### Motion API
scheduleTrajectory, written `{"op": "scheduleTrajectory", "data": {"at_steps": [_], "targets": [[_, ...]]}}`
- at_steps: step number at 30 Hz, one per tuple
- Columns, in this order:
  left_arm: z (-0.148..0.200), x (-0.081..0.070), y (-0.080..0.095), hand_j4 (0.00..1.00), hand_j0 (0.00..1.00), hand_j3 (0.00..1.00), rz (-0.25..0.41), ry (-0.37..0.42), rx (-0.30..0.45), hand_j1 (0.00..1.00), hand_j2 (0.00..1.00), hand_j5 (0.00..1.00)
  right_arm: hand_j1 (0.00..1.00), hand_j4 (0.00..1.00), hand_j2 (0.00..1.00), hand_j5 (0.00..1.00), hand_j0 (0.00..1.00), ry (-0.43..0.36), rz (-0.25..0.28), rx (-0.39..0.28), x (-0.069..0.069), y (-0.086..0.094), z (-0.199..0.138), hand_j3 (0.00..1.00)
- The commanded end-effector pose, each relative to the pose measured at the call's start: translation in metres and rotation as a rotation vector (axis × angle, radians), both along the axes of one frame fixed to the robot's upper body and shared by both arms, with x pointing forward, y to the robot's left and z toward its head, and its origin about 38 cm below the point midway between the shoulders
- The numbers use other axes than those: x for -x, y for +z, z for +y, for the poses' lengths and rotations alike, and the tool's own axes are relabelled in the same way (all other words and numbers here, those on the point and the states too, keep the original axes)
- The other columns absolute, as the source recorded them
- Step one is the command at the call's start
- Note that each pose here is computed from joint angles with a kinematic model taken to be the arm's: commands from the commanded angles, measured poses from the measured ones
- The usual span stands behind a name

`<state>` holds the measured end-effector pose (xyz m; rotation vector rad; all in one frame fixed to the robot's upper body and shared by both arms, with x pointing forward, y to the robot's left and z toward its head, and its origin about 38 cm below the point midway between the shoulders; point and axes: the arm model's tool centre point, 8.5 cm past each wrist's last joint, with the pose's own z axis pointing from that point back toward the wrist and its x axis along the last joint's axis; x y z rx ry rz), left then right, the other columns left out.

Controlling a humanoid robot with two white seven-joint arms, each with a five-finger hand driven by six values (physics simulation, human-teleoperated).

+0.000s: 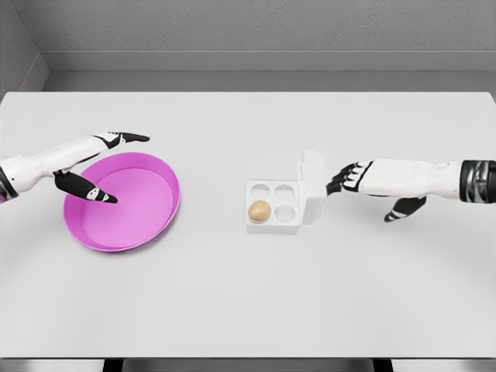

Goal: Pack egg into the box and close the box lid

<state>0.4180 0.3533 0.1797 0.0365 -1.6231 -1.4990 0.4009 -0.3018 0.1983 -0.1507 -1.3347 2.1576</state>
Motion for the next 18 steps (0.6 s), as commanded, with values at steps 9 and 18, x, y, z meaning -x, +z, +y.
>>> {"op": "scheduleTrajectory", "data": {"at_steps": [9, 18], "targets": [[-0.001, 0.001, -0.002, 1.00, 1.00, 1.00, 0.008, -0.001, 0.001, 1.00, 1.00, 1.00, 1.00, 1.00, 1.00, 1.00, 1.00, 0.050, -0.046, -0.023, 0.002, 0.019, 0.016, 1.00], [0.000, 0.001, -0.003, 1.00, 1.00, 1.00, 0.011, 0.001, 0.006, 1.00, 1.00, 1.00, 1.00, 1.00, 1.00, 1.00, 1.00, 0.126, -0.009, -0.085, -0.008, -0.018, 0.081, 1.00]]}}
